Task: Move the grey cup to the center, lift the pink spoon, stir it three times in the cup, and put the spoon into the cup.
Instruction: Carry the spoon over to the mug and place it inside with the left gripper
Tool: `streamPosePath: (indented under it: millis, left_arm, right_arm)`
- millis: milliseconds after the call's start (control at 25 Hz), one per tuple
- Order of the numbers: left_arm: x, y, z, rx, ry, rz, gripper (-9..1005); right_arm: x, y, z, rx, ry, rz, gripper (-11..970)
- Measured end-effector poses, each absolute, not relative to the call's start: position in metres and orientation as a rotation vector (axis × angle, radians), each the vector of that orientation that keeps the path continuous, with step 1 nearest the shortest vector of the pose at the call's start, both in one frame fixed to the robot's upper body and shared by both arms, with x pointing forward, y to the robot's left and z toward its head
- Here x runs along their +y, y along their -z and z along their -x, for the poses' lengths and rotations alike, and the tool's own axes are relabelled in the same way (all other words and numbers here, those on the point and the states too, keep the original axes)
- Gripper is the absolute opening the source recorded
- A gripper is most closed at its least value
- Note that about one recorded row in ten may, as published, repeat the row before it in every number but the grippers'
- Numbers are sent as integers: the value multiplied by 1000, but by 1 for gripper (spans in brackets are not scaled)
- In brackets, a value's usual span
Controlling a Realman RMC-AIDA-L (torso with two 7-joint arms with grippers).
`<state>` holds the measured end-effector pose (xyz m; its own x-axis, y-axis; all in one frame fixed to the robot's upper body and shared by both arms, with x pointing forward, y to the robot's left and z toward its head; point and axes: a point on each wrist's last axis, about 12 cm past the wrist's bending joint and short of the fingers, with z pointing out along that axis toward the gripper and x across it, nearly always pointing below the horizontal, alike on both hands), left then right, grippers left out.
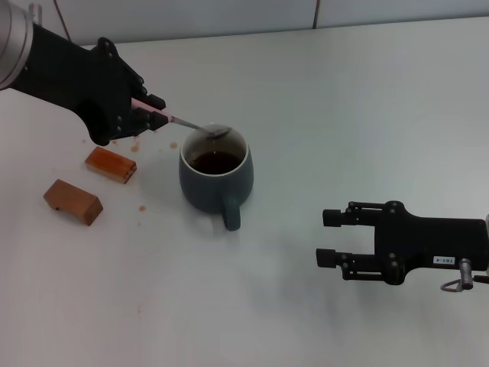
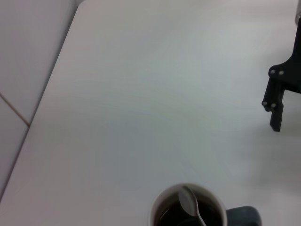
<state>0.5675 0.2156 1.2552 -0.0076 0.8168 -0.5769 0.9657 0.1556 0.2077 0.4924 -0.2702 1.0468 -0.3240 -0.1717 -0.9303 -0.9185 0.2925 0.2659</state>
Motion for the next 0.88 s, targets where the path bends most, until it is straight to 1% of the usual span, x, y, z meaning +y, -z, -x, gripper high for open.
streamPosePath:
  millis: [440, 640, 760, 880]
  left_arm:
    - [204, -1249, -575, 1881, 193, -1805, 132]
    - [194, -1246, -575, 1861, 170, -1851, 135]
    - [183, -1244, -578, 1847, 145, -1892, 139]
    - [174, -1240, -582, 1855, 88, -1924, 143]
  right_arm:
    - [-270, -1047, -493, 1708, -1107, 1002, 701]
    - [-270, -1047, -493, 1709, -1107, 1003, 701]
    - [-270, -1047, -493, 1709, -1108, 1003, 701]
    - [-270, -1047, -493, 1710, -1108, 1004, 701]
